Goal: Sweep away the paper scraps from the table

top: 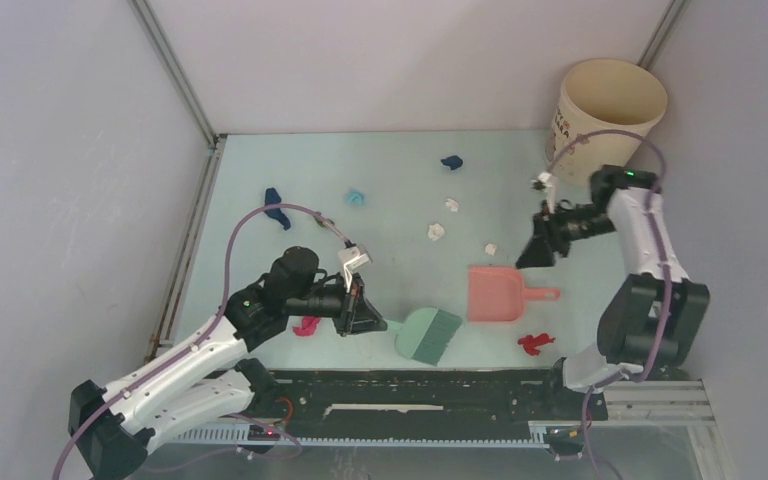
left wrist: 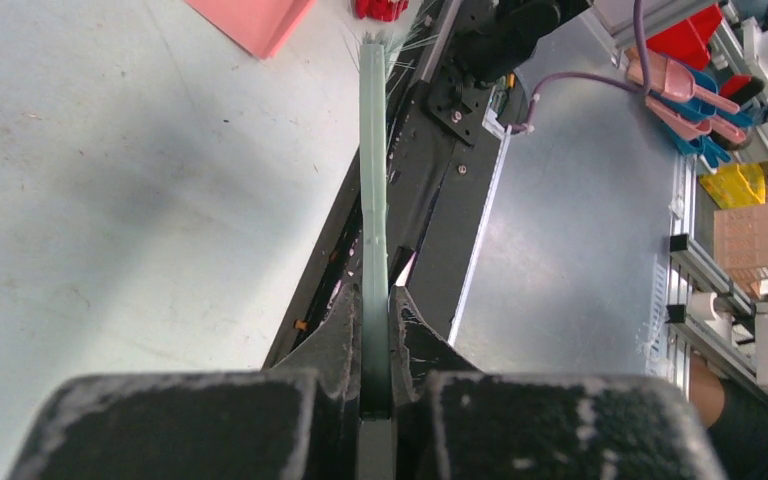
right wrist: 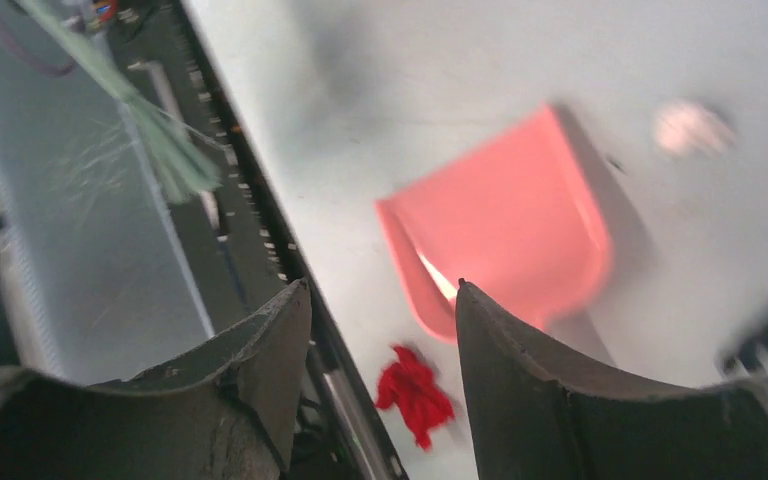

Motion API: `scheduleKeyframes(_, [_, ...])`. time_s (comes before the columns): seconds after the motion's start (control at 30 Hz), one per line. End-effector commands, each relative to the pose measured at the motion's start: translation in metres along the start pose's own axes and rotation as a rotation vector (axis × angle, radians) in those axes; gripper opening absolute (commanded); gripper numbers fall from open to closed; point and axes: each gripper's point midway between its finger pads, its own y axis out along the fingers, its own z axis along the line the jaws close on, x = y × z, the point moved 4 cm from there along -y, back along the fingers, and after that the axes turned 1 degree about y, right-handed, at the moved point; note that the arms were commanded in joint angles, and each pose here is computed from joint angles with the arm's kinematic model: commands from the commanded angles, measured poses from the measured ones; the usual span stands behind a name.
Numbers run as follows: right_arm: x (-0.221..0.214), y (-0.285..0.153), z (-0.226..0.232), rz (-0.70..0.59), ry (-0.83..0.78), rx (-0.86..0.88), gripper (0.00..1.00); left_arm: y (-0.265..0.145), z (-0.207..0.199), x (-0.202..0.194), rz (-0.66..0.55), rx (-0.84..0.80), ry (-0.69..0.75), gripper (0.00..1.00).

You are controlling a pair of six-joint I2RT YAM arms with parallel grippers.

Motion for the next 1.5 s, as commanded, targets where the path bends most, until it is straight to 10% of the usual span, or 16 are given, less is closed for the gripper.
scheduleKeyframes(0.0, [-0.026,-0.049,-0.019,-0.068,0.009,-0.263,0.62,-0.003,-0.005,0.007,-0.051,0.017,-0.012,0.0])
scheduleKeyframes(0.23, [-0.078,-0.07,-0.046,-0.051,-0.216,-0.526,0.69,0.001,0.005,0.007,-0.055,0.099,-0.046,0.0])
scheduleKeyframes(0.67, [-0.098,-0.044,-0.066,0.318,-0.611,-0.509,0.72,0.004,0.019,-0.018,-0.013,0.189,-0.095,0.0])
scheduleKeyframes(1.07, [-0.121,-0.021,-0.096,0.526,-0.605,-0.429,0.74,0.004,0.022,-0.023,-0.007,0.205,-0.117,0.0])
scheduleKeyframes(1.47, [-0.136,-0.005,-0.1,0.545,-0.544,-0.396,0.55,0.006,0.028,-0.024,-0.007,0.232,-0.115,0.0])
